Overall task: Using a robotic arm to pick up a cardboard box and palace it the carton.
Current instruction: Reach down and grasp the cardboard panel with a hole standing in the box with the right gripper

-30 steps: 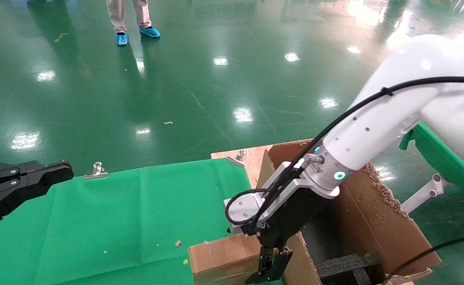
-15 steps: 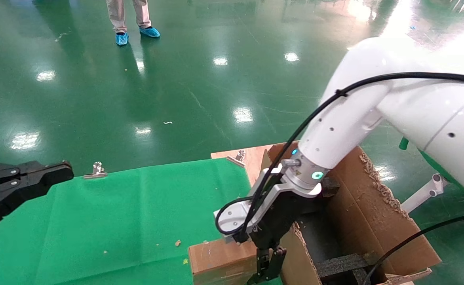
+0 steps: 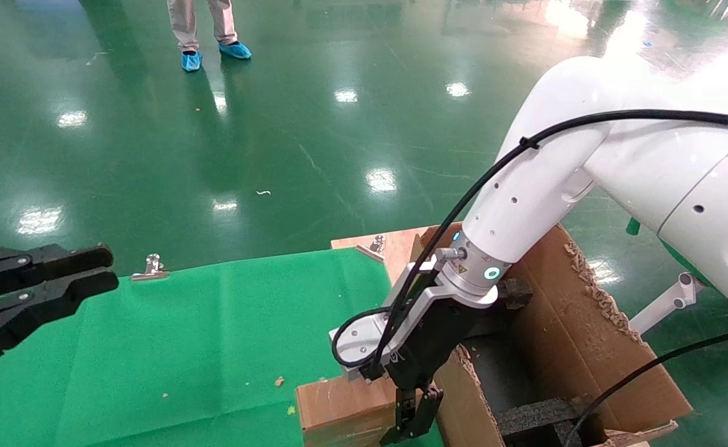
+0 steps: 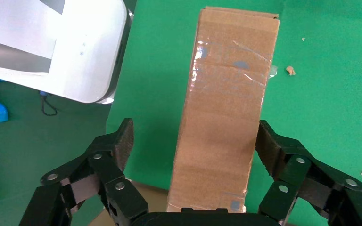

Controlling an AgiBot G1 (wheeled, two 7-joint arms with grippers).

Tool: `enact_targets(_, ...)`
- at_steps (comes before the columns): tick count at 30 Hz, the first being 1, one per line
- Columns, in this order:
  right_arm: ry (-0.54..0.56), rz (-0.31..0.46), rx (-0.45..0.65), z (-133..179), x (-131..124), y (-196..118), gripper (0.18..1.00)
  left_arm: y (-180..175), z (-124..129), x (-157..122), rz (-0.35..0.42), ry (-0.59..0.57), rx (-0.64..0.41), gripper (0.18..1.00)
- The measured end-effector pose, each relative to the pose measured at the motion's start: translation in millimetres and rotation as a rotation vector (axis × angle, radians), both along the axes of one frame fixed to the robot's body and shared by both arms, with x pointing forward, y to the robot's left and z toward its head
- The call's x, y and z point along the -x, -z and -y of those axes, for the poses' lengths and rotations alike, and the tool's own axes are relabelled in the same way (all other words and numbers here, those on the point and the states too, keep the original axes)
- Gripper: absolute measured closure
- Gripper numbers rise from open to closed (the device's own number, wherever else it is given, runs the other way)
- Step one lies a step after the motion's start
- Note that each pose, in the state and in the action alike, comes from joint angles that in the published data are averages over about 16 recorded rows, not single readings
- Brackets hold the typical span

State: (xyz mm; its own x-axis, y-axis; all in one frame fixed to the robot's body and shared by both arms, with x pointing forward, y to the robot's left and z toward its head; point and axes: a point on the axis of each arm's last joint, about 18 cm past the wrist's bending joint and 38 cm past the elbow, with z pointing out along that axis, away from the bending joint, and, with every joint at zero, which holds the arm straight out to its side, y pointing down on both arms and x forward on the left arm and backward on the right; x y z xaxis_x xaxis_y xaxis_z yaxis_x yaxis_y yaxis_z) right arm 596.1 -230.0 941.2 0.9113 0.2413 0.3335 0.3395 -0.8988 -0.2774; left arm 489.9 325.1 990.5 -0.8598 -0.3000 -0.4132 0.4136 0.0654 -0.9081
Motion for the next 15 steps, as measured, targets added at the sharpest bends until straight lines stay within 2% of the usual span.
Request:
enact_targets(11, -0.002, 0.0, 0.0, -0.2, 0.6, 0.5, 0.297, 0.0, 0.0, 0.0, 0.0, 0.0, 0.0, 0.825)
enact_targets(15, -0.002, 0.0, 0.0, -0.2, 0.7, 0.6, 0.364, 0.0, 0.0, 0.0, 0.0, 0.0, 0.0, 0.757)
